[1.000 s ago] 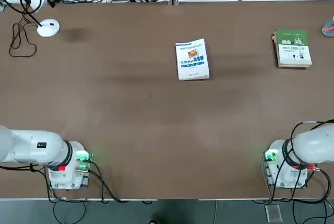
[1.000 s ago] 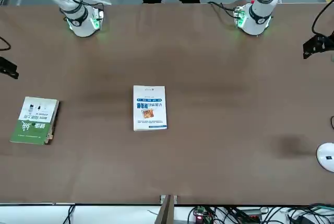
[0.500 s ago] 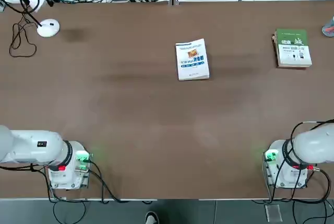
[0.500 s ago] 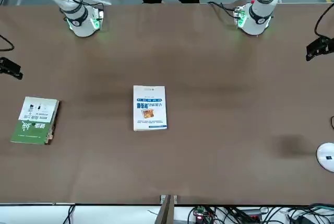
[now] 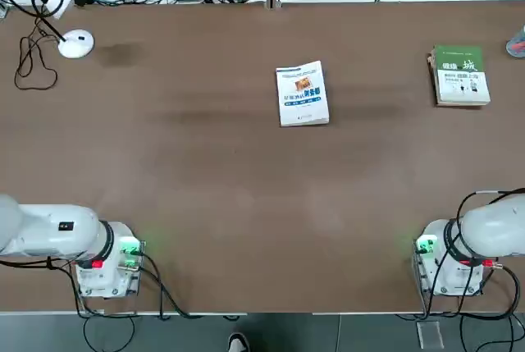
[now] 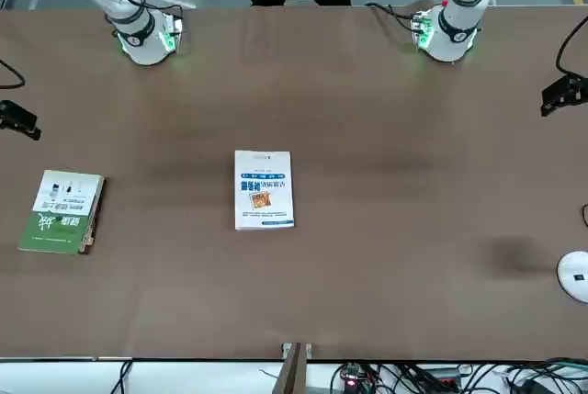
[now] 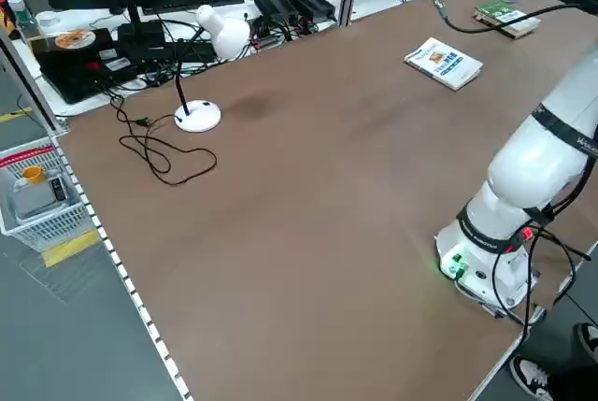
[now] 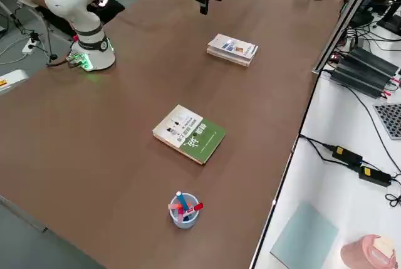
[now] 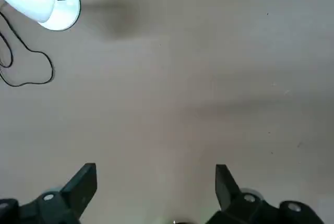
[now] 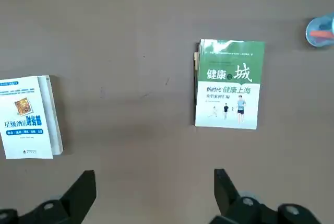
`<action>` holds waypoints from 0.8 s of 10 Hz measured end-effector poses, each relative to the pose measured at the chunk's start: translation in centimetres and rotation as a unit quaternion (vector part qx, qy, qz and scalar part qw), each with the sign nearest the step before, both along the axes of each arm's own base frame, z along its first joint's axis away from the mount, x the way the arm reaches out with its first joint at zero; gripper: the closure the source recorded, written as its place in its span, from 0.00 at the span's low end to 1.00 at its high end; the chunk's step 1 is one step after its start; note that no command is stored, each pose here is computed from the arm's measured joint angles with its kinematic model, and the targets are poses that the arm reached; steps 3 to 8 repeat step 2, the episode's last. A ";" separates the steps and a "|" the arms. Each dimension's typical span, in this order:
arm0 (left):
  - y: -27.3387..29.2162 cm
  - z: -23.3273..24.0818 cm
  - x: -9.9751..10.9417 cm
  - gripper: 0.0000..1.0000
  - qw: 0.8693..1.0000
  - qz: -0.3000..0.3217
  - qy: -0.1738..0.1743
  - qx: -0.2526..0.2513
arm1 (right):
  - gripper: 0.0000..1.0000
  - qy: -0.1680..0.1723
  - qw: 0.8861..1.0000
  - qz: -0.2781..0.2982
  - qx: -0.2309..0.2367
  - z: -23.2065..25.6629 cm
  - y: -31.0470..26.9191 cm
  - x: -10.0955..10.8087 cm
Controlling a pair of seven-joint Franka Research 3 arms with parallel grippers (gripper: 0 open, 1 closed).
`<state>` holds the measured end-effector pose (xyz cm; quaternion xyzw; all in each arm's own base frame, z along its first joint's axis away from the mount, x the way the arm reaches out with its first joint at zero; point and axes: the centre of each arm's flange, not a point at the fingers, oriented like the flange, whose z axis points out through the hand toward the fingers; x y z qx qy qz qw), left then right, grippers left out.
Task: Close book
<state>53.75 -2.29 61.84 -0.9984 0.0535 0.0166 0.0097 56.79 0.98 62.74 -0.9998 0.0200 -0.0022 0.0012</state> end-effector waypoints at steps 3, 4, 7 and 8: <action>0.0 0.0 0.1 0.00 1.000 0.000 0.000 0.000 | 0.00 -0.003 1.000 0.002 0.001 0.1 0.2 0.0; 0.0 0.0 0.1 0.00 1.000 0.000 0.000 0.000 | 0.00 -0.003 1.000 0.002 0.001 0.1 0.2 0.0; 0.0 0.0 0.1 0.00 1.000 0.000 0.000 0.000 | 0.00 -0.003 1.000 0.002 0.001 0.1 0.2 0.0; 0.0 0.0 0.1 0.00 1.000 0.000 0.000 0.000 | 0.00 -0.003 1.000 0.002 0.001 0.1 0.2 0.0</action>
